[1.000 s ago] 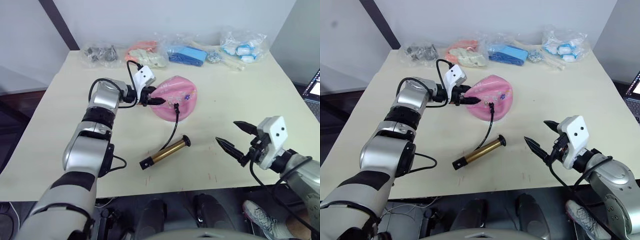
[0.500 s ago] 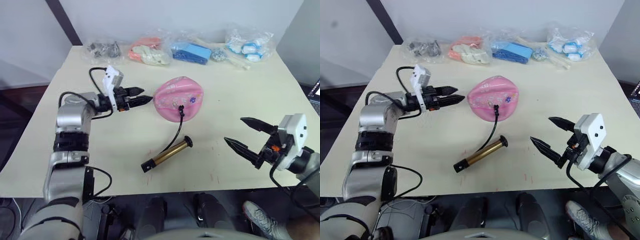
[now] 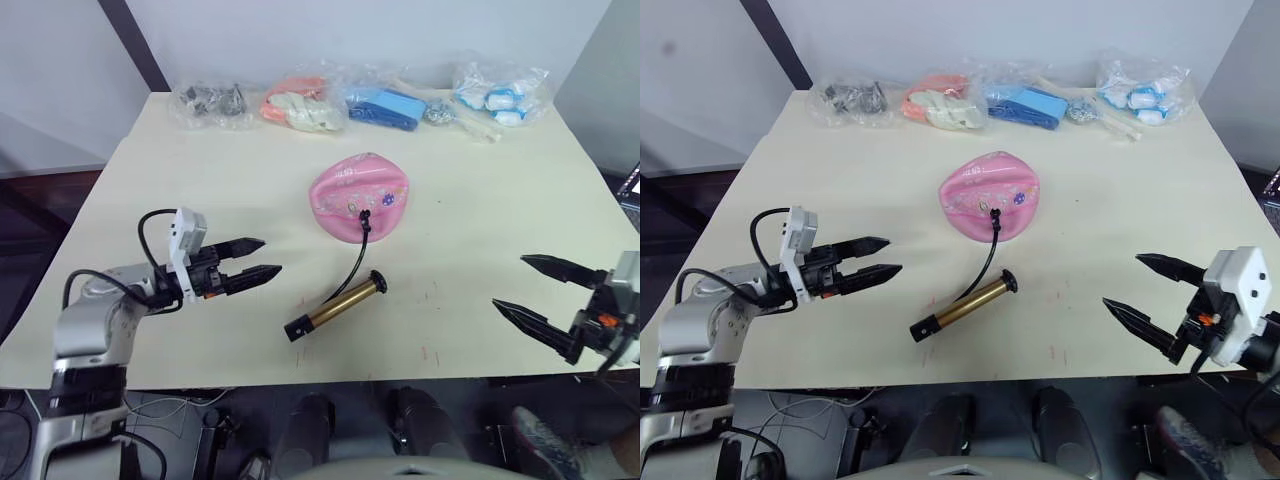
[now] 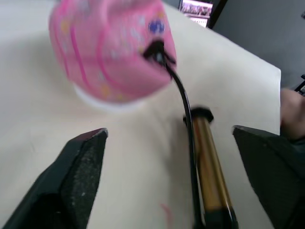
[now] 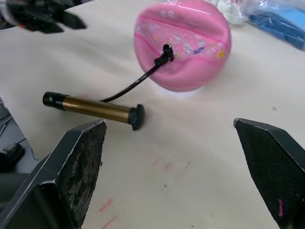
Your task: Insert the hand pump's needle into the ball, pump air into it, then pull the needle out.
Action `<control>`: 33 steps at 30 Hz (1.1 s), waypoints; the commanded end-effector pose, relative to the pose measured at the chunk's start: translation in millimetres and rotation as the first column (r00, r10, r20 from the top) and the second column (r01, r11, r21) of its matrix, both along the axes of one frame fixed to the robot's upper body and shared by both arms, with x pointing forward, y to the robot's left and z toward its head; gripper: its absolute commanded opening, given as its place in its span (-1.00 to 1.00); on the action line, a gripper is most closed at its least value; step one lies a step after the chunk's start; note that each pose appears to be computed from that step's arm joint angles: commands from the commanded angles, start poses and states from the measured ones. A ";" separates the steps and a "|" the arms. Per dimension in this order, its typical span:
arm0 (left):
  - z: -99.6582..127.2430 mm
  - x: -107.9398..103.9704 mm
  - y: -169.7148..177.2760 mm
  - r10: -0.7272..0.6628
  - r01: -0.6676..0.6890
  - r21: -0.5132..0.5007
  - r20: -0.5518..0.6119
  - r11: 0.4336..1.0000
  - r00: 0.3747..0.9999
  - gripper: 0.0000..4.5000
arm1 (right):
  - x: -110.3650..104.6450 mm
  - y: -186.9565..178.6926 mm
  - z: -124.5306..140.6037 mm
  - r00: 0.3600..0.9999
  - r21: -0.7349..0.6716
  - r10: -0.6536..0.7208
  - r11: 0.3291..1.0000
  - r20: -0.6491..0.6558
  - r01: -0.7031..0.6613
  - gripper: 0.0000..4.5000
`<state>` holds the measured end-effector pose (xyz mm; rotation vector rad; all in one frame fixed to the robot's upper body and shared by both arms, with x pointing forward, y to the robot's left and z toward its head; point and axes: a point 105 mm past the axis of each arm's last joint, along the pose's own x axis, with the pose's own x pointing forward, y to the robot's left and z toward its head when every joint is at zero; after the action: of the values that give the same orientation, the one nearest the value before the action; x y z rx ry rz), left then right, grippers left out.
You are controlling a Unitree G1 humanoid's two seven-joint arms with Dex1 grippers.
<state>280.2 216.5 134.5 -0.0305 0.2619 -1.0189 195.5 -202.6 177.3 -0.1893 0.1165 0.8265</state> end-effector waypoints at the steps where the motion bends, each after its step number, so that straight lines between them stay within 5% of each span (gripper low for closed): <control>1: -0.6 -17.7 5.6 -0.026 0.025 0.042 0.019 0.999 0.999 0.97 | -6.0 -13.8 3.9 0.999 -0.023 -0.020 1.000 0.026 0.020 1.00; 13: -10.7 -28.1 12.4 -0.138 0.142 0.118 -0.044 0.983 0.990 0.97 | -17.9 -27.3 -7.4 1.000 -0.059 -0.026 0.998 -0.007 0.026 1.00; 23: 2.3 -30.7 -26.1 -0.355 0.380 0.273 -0.138 0.884 0.925 0.97 | -31.3 -4.4 5.1 0.991 -0.107 0.130 0.985 -0.033 -0.132 1.00; 28: 4.1 -25.0 -60.3 -0.352 0.438 0.304 -0.299 0.846 0.887 0.97 | -33.2 -2.6 12.9 0.986 -0.149 0.163 0.975 -0.032 -0.166 1.00; 33: 3.0 -16.3 -88.2 -0.351 0.448 0.330 -0.313 0.831 0.882 0.97 | -35.5 2.6 15.0 0.985 -0.163 0.171 0.971 -0.033 -0.174 1.00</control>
<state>264.2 132.4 136.6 0.2495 0.7124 -1.3757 162.6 -204.4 185.7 -0.3230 0.2087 0.9839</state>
